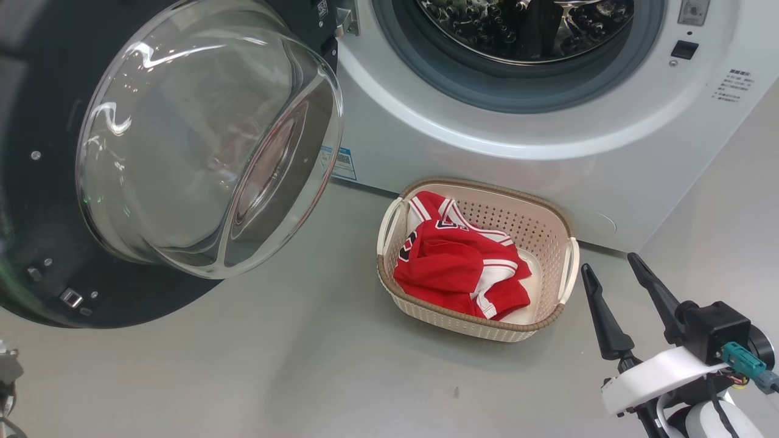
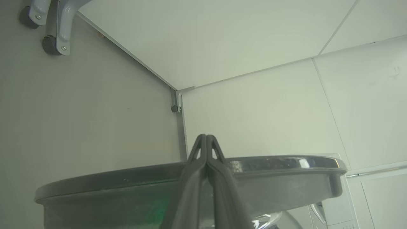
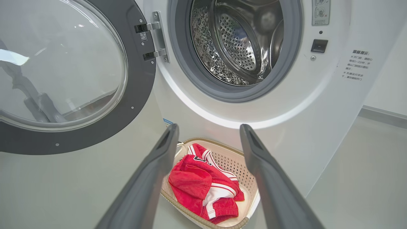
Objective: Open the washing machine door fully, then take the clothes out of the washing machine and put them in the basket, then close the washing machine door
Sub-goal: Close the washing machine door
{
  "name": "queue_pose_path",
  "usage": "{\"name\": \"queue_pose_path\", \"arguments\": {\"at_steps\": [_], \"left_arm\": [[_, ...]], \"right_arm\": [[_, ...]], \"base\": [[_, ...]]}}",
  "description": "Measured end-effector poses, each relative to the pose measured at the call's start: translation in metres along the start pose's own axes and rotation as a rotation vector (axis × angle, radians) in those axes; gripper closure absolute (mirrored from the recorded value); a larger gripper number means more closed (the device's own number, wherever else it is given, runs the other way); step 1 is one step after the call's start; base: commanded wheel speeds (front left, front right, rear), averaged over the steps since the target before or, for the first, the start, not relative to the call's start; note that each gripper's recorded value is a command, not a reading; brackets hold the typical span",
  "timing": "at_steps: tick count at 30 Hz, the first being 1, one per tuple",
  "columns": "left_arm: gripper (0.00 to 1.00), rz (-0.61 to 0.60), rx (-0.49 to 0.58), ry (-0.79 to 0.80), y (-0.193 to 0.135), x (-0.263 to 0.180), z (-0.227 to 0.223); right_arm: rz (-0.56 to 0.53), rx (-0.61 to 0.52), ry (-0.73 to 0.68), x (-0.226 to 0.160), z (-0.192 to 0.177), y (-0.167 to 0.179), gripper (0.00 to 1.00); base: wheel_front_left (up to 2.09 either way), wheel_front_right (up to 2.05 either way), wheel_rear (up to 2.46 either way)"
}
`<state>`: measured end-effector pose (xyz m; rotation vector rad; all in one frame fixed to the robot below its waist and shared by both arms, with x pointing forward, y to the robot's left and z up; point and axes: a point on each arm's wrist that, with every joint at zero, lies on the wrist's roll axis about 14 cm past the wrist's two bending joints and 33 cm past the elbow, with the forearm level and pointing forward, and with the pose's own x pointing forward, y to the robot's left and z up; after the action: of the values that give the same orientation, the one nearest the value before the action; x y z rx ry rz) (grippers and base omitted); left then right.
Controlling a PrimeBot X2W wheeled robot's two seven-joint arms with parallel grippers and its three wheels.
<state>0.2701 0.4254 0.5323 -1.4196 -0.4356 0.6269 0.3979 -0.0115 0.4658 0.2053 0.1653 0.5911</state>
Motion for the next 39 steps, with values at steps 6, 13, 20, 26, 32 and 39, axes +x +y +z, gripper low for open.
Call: {"name": "queue_pose_path", "arguments": {"at_steps": [6, 13, 20, 26, 32, 39], "left_arm": [[1.00, -0.012, 0.017, 0.054, 0.001, 0.001, -0.009], [1.00, -0.043, 0.036, 0.112, -0.004, 0.001, -0.015], [1.00, -0.074, 0.030, 0.195, -0.006, -0.004, -0.026], [1.00, -0.105, 0.052, 0.324, -0.007, -0.016, -0.051], [1.00, -0.113, 0.057, 0.399, -0.004, -0.026, -0.065], [1.00, -0.122, 0.044, 0.489, -0.002, -0.041, -0.083]], "right_arm": [[0.001, 0.003, 0.002, 0.001, -0.001, 0.000, 0.00], [0.005, 0.006, 0.003, 0.002, -0.001, 0.000, 0.00], [0.010, 0.007, 0.003, 0.005, -0.001, 0.001, 0.00], [0.022, 0.009, 0.004, 0.007, -0.002, 0.004, 0.00], [0.029, 0.005, 0.001, 0.008, 0.000, 0.006, 0.00], [0.031, 0.001, -0.007, 0.007, 0.003, 0.008, 0.00]], "base": [[0.00, 0.00, 0.00], [0.00, 0.00, 0.00], [0.00, 0.00, 0.00], [0.00, 0.00, 0.00], [0.00, 0.00, 0.00], [0.00, 0.00, 0.00]]}}
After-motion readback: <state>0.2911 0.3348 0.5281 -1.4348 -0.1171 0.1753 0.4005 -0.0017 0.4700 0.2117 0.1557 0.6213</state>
